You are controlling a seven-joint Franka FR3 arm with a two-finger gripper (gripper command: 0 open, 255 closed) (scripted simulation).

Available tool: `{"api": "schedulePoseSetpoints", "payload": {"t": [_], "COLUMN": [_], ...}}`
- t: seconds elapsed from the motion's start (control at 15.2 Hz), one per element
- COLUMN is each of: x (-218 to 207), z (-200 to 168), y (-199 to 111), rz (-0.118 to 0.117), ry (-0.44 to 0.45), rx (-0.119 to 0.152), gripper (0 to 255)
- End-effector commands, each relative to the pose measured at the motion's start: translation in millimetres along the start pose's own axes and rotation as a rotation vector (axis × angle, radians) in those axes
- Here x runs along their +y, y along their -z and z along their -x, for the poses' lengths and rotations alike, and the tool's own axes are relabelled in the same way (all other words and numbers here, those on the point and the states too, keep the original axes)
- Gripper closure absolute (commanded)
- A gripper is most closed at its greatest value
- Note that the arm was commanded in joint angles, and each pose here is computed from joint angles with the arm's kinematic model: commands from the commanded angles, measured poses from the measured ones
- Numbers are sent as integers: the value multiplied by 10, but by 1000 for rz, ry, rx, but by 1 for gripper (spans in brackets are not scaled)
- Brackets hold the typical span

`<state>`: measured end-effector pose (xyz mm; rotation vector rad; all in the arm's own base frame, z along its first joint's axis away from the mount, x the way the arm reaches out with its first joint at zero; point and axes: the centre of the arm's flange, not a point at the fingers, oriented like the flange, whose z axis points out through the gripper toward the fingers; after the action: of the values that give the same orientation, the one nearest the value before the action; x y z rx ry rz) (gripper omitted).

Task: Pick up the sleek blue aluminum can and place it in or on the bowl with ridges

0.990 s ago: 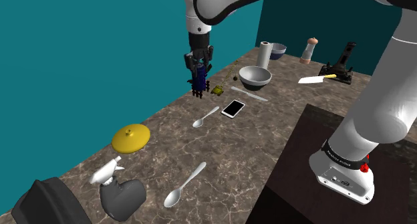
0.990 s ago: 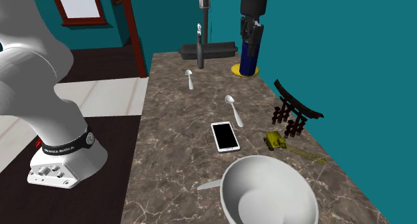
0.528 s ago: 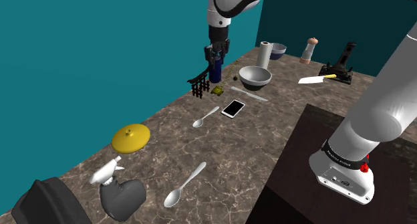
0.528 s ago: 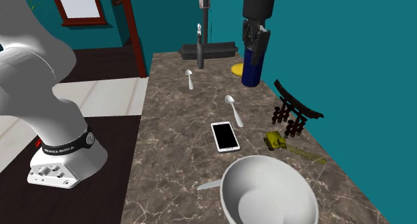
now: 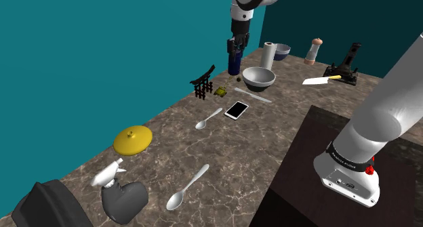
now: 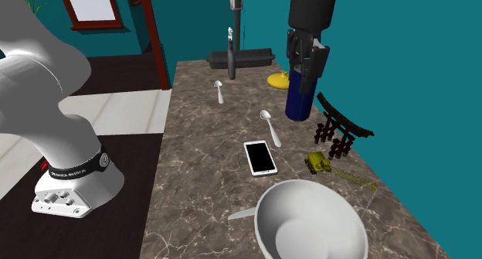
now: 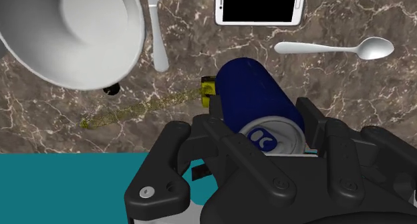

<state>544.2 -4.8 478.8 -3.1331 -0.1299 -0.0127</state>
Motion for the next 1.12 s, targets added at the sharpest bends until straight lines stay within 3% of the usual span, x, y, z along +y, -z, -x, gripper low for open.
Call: {"api": "schedulePoseSetpoints", "payload": {"t": [0.0, 1.06], "x": [243, 2162], "z": [78, 471], "y": [26, 95], "rz": [-1, -1], "ry": [2, 2], "rx": [0, 0], "gripper": [255, 255]}}
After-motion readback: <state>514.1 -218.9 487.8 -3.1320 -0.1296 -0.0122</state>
